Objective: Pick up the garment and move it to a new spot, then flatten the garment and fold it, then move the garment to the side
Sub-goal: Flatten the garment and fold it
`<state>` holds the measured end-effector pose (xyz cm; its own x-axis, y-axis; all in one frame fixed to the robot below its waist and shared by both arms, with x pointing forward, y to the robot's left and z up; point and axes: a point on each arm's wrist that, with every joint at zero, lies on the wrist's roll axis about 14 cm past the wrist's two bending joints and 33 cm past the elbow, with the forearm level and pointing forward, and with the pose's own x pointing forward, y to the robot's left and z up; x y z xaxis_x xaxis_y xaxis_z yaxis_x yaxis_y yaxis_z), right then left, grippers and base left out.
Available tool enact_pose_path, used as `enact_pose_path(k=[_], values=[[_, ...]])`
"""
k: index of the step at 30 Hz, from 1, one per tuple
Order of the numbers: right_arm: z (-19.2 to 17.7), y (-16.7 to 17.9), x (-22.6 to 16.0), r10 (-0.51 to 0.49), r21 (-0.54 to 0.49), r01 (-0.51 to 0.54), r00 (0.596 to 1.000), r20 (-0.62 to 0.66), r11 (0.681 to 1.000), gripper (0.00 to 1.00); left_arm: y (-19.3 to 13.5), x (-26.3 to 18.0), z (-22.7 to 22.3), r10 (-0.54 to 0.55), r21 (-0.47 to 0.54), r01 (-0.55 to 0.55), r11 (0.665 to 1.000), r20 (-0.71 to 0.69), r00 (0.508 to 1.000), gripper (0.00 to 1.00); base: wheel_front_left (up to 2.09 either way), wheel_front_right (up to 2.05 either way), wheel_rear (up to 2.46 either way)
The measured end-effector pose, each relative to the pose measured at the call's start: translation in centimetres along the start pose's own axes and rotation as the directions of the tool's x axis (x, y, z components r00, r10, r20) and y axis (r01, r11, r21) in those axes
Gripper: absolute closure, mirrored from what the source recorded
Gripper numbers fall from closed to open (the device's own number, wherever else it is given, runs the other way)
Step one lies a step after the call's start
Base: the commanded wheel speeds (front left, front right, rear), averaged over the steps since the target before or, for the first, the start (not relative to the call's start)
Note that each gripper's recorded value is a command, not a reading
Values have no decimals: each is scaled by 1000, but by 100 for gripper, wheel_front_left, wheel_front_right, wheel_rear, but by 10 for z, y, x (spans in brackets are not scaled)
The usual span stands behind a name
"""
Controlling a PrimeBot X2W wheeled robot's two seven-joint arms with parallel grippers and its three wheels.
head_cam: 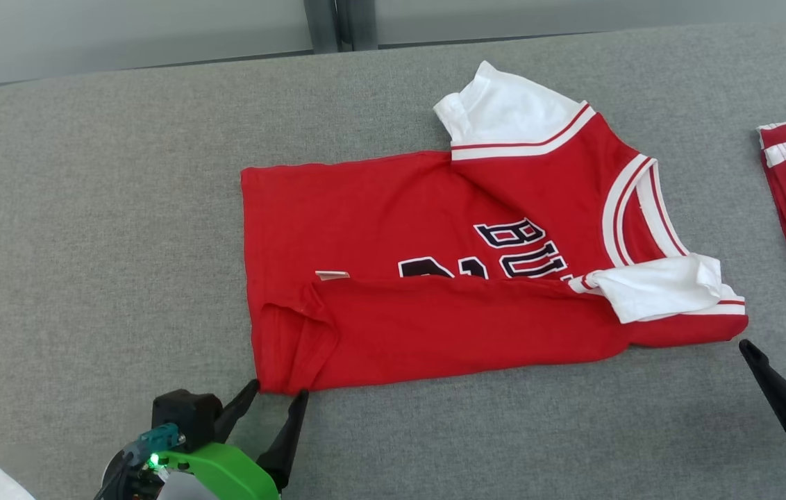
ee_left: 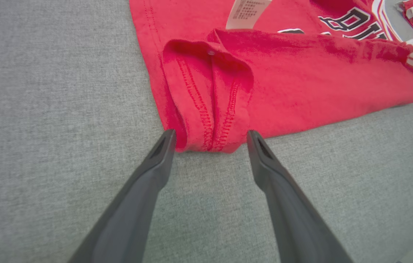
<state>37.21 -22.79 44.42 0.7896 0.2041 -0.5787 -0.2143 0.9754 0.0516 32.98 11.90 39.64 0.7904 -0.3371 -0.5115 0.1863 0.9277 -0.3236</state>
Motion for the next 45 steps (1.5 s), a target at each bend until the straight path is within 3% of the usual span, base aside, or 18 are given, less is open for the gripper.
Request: enact_pose_path(k=[14, 22, 23, 25, 26, 27, 28, 33, 39, 45], values=[[-33, -3, 60, 19, -15, -21, 990, -140, 1000, 0, 0, 32, -12, -38, 18, 39, 999, -66, 997, 0, 0, 0, 0], [-36, 9, 67, 62, -18, -66, 986, -157, 998, 0, -4, 33, -9, -41, 70, 45, 997, -60, 997, 0, 0, 0, 0], [-36, 10, 68, 66, -16, -70, 985, -160, 997, 0, -3, 33, -11, -40, 72, 45, 996, -68, 997, 47, 0, 0, 0], [-37, 11, 70, 73, -21, -77, 983, -167, 997, 0, 1, 34, -12, -33, 91, 40, 995, -78, 996, 100, 0, 0, 0], [-37, 12, 71, 77, -19, -81, 983, -167, 997, 33, 2, 34, -12, -29, 90, 36, 995, -78, 997, 100, 0, 0, 0], [-37, 14, 72, 85, -22, -90, 982, -168, 996, 78, 4, 35, -12, -22, 89, 28, 996, -73, 997, 100, 0, 0, 0], [-36, 15, 74, 90, -23, -95, 982, -165, 995, 100, 7, 35, -12, -16, 91, 22, 996, -73, 997, 100, 0, 0, 0], [-33, 21, 76, 125, -35, -133, 977, -171, 990, 100, 12, 31, -11, -7, 53, 10, 999, -56, 998, 100, 0, 0, 0], [-16, 6, 58, 123, -36, -131, 979, -160, 991, 100, 6, 0, -15, -8, -73, 7, 997, -21, 1000, 100, 0, 0, 0], [-33, -6, 20, 118, -24, -129, 954, -274, 991, 100, -9, -36, -37, -28, -200, 20, 980, -40, 999, 100, 0, 0, 0]])
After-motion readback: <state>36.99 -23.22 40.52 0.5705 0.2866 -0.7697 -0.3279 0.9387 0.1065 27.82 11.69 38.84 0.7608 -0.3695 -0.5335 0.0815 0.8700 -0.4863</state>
